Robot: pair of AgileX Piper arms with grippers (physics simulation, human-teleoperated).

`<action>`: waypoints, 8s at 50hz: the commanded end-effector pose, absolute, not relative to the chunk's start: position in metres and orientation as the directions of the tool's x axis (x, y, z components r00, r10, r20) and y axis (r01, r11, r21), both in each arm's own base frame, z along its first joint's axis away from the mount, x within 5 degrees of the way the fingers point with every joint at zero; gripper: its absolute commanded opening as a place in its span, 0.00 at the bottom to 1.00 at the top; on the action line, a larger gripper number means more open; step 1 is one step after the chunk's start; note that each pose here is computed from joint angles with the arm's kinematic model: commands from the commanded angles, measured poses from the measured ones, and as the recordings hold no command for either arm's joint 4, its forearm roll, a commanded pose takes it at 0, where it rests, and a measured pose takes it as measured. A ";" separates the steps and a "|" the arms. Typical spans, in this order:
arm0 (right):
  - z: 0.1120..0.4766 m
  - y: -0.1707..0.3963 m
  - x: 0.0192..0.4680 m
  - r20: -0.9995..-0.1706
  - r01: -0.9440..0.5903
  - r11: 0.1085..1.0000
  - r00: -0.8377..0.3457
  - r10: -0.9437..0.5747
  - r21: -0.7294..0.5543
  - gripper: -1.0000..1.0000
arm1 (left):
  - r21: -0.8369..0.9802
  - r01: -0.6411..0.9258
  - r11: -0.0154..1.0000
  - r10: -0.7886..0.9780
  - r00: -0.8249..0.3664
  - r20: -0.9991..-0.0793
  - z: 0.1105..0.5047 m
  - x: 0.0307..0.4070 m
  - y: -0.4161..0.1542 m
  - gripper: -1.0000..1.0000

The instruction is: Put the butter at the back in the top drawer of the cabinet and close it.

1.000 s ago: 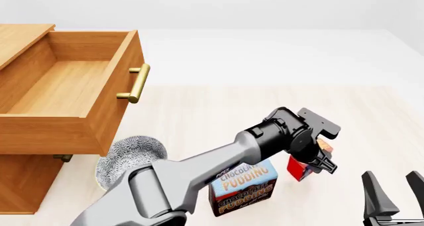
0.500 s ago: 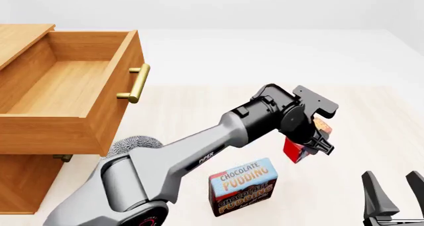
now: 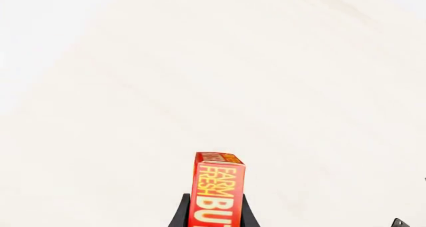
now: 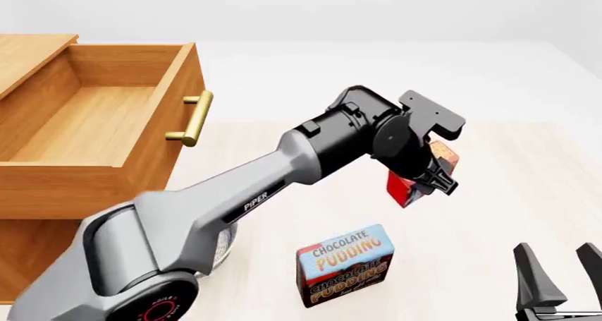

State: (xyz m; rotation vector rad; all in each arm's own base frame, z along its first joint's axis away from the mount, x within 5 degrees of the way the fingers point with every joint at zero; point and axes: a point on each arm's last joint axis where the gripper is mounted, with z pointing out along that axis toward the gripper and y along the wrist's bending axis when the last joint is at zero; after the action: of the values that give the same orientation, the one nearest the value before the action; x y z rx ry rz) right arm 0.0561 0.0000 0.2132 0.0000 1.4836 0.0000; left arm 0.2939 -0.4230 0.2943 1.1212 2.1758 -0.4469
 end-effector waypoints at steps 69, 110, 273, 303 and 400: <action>0.213 0.000 0.056 -0.996 0.000 1.000 0.087 0.000 0.000 1.00 | 0.116 0.776 0.620 0.574 -0.348 -0.741 0.377 0.307 -0.312 0.00; 0.213 0.000 0.056 -0.996 0.000 1.000 0.087 0.000 0.000 1.00 | 0.157 0.750 0.643 0.550 -0.309 -0.776 0.422 0.292 -0.266 0.00; 0.213 0.000 0.056 -0.996 0.000 1.000 0.087 0.000 0.000 1.00 | 0.173 0.215 0.961 0.264 -0.530 -0.806 0.469 0.208 -0.021 0.00; 0.213 0.000 0.056 -0.996 0.000 1.000 0.087 0.000 0.000 1.00 | 0.150 0.180 0.972 0.228 -0.585 -0.779 0.444 0.235 -0.016 0.00; 0.213 0.000 0.056 -0.996 0.000 1.000 0.087 0.000 0.000 1.00 | 0.077 0.062 0.995 0.098 -0.700 -0.707 0.396 0.280 0.004 0.00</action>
State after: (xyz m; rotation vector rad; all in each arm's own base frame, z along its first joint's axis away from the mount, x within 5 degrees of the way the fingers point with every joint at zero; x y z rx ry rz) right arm 0.0561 0.0000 0.2132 0.0000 1.4836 0.0000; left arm 0.2789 0.0016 0.3956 0.1102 2.3617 0.0499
